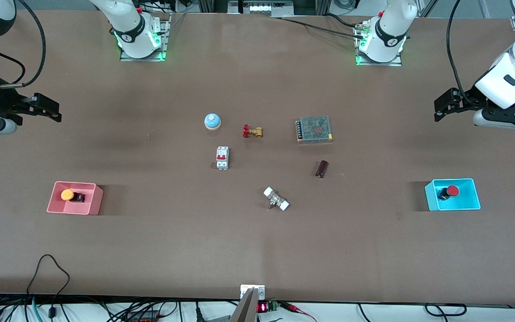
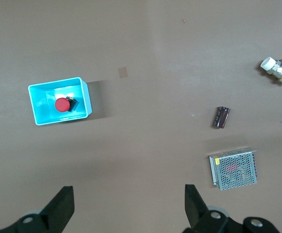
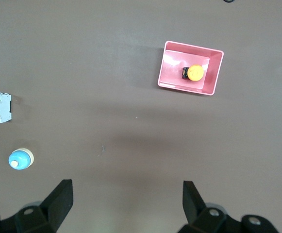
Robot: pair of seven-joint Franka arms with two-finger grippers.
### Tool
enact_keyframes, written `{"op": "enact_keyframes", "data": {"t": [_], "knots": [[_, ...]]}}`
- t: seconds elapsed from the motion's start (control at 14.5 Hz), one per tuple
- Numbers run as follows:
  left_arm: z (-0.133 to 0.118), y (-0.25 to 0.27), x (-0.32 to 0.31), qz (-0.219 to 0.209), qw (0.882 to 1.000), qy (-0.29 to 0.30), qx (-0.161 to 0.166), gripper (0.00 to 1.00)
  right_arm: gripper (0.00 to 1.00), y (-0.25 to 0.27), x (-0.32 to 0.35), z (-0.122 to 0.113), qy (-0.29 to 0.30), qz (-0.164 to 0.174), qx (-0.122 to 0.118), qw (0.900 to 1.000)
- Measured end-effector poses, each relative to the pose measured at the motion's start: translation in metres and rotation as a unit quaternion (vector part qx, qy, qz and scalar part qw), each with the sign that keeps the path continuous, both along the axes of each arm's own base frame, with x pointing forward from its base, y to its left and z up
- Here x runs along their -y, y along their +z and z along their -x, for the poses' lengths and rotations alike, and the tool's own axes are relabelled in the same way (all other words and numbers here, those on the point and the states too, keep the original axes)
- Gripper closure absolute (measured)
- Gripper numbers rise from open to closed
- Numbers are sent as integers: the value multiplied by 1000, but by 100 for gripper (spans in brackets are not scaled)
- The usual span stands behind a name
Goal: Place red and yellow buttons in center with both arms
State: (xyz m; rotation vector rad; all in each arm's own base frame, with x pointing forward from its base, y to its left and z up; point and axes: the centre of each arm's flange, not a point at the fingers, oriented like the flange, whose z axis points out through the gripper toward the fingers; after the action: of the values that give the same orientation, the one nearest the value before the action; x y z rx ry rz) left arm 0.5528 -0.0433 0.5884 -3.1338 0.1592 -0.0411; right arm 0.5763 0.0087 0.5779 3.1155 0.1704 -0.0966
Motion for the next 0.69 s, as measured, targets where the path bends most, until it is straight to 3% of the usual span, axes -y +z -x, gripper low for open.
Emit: {"op": "enact_keyframes", "data": {"t": [0.69], "knots": [[0, 0, 0, 0, 1000, 0, 0, 0, 0, -5, 2, -2, -2, 0, -4, 1000]]}}
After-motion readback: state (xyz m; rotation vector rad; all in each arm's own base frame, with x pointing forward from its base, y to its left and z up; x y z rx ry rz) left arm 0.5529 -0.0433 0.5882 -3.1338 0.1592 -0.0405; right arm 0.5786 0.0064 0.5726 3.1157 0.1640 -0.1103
